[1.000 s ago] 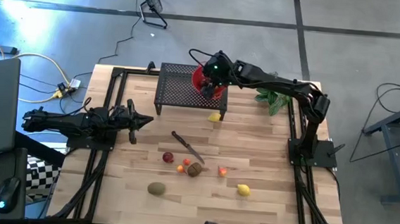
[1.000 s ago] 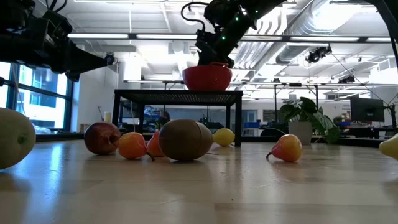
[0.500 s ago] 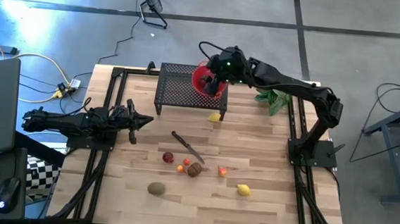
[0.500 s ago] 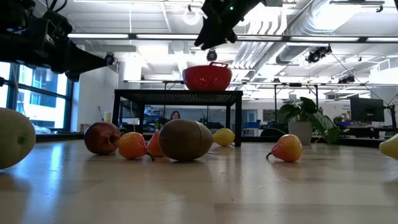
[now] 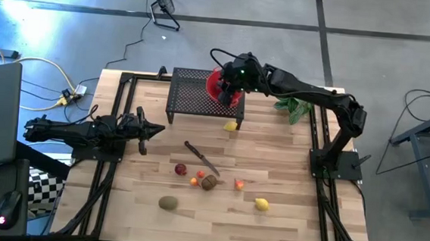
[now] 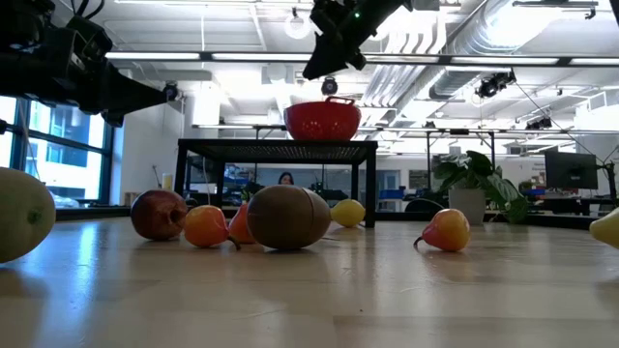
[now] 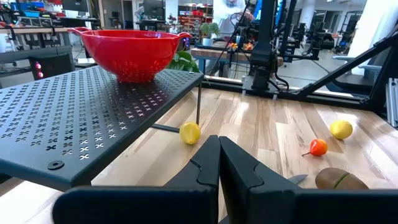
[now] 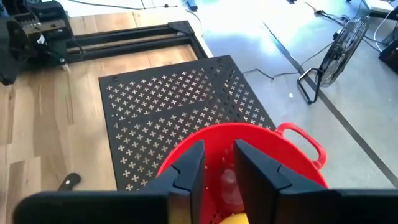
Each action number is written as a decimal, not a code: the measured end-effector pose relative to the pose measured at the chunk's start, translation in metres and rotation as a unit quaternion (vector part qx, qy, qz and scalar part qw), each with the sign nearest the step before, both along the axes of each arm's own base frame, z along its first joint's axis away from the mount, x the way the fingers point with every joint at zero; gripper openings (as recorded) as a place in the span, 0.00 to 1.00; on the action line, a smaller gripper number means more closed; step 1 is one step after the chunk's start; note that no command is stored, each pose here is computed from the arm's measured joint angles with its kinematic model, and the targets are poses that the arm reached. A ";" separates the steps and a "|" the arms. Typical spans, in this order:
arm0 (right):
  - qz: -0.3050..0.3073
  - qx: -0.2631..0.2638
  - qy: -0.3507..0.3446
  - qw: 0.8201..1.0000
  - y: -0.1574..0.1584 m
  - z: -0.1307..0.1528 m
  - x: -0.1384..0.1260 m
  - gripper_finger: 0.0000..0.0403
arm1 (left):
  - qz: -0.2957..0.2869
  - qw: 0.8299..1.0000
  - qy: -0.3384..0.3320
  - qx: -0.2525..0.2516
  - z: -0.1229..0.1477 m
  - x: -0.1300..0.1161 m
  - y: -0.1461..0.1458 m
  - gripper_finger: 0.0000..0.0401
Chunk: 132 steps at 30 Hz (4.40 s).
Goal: Pick & Place Fruit
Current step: Put the bottom right pear into the colander on the shelf
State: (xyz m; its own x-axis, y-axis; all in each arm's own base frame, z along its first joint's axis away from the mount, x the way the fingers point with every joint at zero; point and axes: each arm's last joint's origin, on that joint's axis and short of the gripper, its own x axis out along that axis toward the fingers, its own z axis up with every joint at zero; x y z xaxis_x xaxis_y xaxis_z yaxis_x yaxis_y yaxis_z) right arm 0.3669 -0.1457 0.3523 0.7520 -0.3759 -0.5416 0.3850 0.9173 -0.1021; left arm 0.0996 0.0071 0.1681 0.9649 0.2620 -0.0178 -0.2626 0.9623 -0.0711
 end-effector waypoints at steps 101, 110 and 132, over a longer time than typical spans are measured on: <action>0.034 0.257 -0.027 0.966 0.161 -0.107 -0.106 0.08 | 0.000 1.000 0.000 0.000 0.000 0.000 0.000 0.00; -0.011 0.332 -0.033 0.943 0.168 -0.108 -0.107 0.05 | 0.000 1.000 0.003 0.011 0.000 0.000 0.000 0.00; -0.084 0.288 0.068 0.951 0.204 -0.089 -0.081 0.01 | 0.000 1.000 0.004 0.013 0.000 0.000 0.000 0.00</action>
